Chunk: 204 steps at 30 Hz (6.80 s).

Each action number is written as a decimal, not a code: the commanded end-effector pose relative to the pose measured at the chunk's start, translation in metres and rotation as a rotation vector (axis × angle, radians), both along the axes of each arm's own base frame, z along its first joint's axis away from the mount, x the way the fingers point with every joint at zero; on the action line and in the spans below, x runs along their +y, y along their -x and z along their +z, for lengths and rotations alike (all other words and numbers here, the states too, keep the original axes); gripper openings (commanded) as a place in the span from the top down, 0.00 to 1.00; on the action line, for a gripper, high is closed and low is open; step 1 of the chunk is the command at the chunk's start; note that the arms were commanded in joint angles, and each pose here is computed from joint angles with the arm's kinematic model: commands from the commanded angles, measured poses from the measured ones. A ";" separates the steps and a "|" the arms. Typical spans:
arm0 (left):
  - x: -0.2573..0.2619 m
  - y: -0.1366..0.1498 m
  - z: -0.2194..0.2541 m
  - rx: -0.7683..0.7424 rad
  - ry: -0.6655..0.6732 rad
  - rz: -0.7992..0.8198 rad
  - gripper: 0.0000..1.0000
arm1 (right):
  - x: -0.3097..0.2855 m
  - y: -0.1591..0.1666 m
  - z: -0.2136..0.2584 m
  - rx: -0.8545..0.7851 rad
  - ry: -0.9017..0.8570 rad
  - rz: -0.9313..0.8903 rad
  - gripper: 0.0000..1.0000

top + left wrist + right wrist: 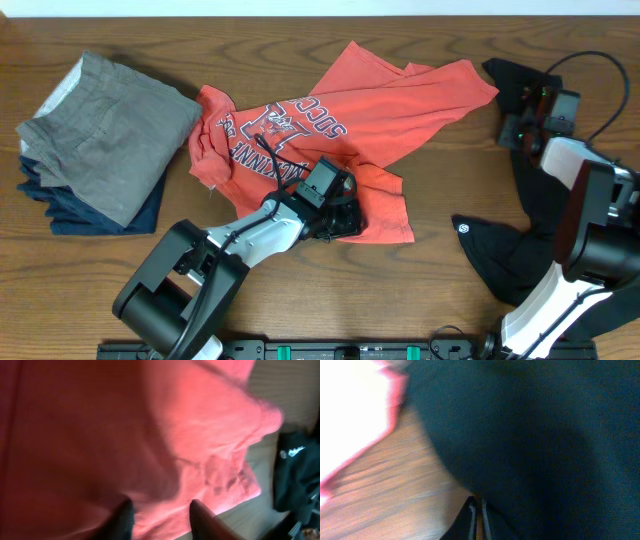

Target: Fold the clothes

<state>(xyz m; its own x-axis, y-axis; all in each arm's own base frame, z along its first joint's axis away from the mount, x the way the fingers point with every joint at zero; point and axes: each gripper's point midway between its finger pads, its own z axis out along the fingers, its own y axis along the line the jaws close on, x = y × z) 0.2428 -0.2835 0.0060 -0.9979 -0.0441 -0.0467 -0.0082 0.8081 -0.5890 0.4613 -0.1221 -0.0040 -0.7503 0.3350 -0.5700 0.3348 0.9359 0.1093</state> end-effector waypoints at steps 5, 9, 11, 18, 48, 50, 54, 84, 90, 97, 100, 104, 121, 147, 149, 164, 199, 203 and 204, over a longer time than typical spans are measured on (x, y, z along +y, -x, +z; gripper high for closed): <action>0.016 0.036 -0.019 0.193 -0.062 -0.001 0.94 | -0.146 0.115 -0.043 0.252 0.156 -0.585 0.80; 0.049 0.054 -0.021 0.328 -0.146 0.045 0.94 | -0.186 0.148 -0.040 0.244 0.003 -0.755 0.76; 0.065 0.058 -0.019 0.362 -0.174 0.050 0.94 | -0.192 0.141 -0.033 0.185 -0.134 -0.739 0.69; 0.119 0.058 -0.007 0.415 -0.238 0.102 0.94 | -0.157 0.068 0.043 -0.108 -0.466 -0.426 0.43; 0.113 0.055 -0.010 0.241 -0.218 0.223 0.16 | 0.074 0.042 0.022 0.290 -0.393 0.054 0.14; 0.104 0.053 -0.014 0.215 -0.199 0.208 0.20 | 0.074 0.043 0.021 0.293 -0.394 0.053 0.14; 0.089 0.054 -0.013 0.220 -0.161 0.197 0.66 | 0.074 0.043 0.021 0.293 -0.394 0.053 0.15; 0.157 0.070 0.081 0.050 -0.093 0.300 0.94 | 0.093 -0.026 -0.036 0.131 -0.319 -0.098 0.26; 0.163 0.075 0.081 0.050 -0.120 0.309 0.94 | 0.086 -0.045 -0.031 0.043 -0.307 -0.117 0.58; 0.167 0.062 0.082 -0.012 -0.143 0.332 0.94 | 0.079 -0.030 -0.033 0.105 -0.311 -0.145 0.99; 0.163 0.046 0.094 -0.078 -0.112 0.338 0.94 | 0.067 -0.014 -0.015 0.145 -0.309 -0.167 0.99; 0.168 0.018 0.126 -0.205 -0.094 0.353 0.94 | 0.042 0.004 0.045 0.113 -0.301 -0.207 0.99; 0.178 -0.039 0.340 -0.650 -0.070 0.289 0.94 | 0.038 0.137 0.357 -0.499 -0.093 -0.143 0.99; 0.187 -0.184 0.315 -0.701 -0.307 0.254 0.94 | 0.023 0.040 0.311 -0.318 -0.083 -0.057 0.99; 0.188 -0.217 0.313 -0.761 -0.296 0.287 0.94 | 0.018 0.012 0.309 -0.378 -0.091 -0.066 0.99; 0.260 -0.266 0.550 -1.390 0.149 0.704 0.94 | -0.016 -0.021 0.533 -1.111 -0.002 -0.130 0.99; 0.234 -0.014 0.134 0.555 -0.449 0.059 0.94 | -0.051 0.192 0.113 0.704 -0.007 -0.452 0.99; 0.233 0.020 0.105 0.639 -0.469 0.022 0.94 | -0.052 0.207 0.105 0.745 -0.047 -0.472 0.99; 0.233 0.028 0.099 0.649 -0.470 0.020 0.94 | -0.051 0.209 0.103 0.752 -0.058 -0.474 0.99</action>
<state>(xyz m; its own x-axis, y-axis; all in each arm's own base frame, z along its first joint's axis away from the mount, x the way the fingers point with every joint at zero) 0.2347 -0.0589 0.1087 -0.8300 -0.1972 0.5217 -0.2816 0.9556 -0.0868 0.2613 -0.1656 0.0983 -0.7165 0.6955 0.0543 0.6698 0.7075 -0.2253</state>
